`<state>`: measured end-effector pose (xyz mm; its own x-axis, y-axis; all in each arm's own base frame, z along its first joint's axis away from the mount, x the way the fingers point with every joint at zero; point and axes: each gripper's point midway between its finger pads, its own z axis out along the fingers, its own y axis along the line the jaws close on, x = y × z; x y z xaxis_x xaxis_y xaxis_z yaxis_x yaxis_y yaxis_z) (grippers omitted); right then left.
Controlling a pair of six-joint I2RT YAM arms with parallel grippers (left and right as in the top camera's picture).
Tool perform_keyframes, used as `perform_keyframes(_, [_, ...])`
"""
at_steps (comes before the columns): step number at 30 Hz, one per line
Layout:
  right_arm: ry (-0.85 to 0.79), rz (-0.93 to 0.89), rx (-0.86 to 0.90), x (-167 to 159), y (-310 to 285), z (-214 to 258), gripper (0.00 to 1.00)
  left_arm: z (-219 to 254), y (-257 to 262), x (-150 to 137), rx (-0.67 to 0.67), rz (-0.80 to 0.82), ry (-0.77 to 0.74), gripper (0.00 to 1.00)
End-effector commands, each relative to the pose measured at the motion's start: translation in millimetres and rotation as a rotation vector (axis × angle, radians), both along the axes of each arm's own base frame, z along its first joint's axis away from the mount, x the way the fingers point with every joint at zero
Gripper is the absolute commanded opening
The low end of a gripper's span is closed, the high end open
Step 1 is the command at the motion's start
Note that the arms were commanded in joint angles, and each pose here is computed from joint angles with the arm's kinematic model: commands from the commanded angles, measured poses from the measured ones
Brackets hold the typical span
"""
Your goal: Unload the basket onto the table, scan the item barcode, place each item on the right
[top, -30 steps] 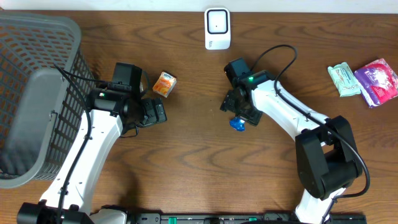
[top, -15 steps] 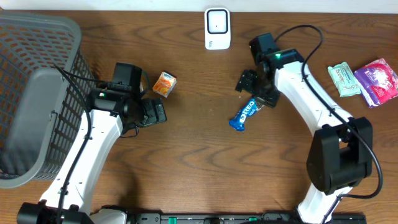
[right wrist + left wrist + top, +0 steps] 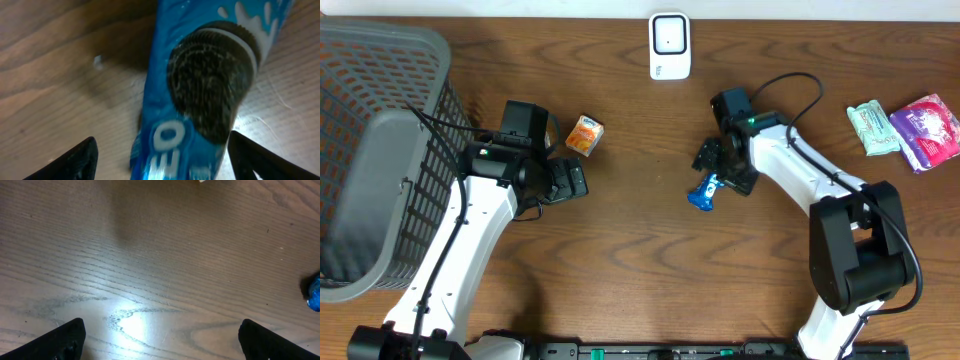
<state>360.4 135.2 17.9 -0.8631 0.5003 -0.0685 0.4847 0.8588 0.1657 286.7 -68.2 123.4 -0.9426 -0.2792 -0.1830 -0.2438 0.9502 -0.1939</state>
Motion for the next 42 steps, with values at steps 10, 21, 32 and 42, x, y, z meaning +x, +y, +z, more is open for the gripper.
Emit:
perform_keyframes(10, [-0.099,0.059,-0.092,17.5,-12.5,-7.2,0.01,-3.1,1.9,-2.2,0.009,-0.002,0.011,0.98])
perform_keyframes(21, [-0.497,0.204,-0.005,121.1,29.3,105.5,0.01,-3.1,1.9,-2.2,0.009,-0.002,0.011,0.98])
perform_keyframes(32, [-0.723,0.138,0.164,170.2,66.1,169.0,0.01,-3.1,1.9,-2.2,0.009,-0.002,0.011,0.98])
perform_keyframes(42, [-0.658,0.23,0.188,225.4,100.7,154.0,0.01,-3.1,1.9,-2.2,0.009,-0.002,0.011,0.98])
